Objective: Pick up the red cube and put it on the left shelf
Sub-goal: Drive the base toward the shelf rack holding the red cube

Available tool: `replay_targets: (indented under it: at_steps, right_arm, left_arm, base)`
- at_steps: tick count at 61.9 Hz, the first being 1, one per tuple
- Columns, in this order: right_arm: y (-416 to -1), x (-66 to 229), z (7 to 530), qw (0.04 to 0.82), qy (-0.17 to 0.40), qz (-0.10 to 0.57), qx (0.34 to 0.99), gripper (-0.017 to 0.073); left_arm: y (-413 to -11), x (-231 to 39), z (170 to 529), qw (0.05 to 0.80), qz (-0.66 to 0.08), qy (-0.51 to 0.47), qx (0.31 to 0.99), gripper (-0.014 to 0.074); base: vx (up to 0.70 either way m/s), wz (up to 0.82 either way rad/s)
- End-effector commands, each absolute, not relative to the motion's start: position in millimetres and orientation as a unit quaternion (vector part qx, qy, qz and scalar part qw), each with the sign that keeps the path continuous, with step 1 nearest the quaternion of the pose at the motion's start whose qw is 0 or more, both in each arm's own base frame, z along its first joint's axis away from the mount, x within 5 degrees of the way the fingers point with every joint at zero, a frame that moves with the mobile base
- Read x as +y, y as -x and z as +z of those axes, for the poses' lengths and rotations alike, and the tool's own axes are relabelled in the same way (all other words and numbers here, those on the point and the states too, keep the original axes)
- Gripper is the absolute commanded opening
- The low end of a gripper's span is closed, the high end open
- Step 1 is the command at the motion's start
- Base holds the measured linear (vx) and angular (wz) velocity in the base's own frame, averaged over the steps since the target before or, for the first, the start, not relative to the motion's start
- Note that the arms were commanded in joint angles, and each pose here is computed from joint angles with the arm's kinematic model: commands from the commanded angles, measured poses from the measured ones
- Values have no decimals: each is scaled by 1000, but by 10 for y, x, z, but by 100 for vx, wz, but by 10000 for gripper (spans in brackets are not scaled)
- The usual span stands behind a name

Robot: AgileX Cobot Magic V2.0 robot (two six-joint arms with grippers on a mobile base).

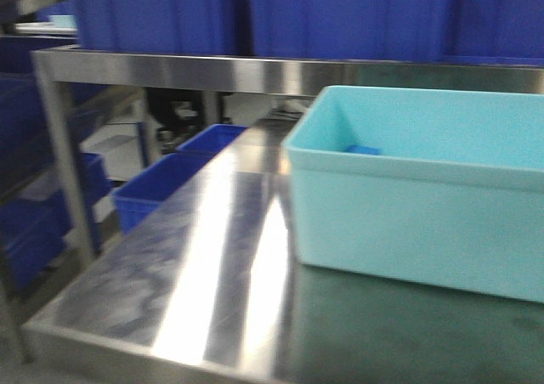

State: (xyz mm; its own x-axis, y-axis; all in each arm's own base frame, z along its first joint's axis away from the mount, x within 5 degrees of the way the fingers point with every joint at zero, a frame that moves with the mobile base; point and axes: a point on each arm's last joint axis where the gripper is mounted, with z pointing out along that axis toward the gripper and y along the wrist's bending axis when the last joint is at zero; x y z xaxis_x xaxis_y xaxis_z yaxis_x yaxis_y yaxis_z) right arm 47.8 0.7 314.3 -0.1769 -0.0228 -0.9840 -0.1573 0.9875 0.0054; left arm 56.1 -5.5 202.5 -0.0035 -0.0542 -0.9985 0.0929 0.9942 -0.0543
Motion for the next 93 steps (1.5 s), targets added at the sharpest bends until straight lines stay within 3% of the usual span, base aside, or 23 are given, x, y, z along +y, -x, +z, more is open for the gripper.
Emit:
replay_targets:
  at_steps: [1,93]
  right_arm:
    - [-481,17,3306,679,66,52,730,64]
    - [-481,17,3306,679,66,52,730,64]
  left_arm:
    - [-560,-49,2031,732,-55,-9,679,101]
    - [-560,-49,2031,732,-55,-9,679,101]
  base:
    - [-21,48]
    - [-11,80]
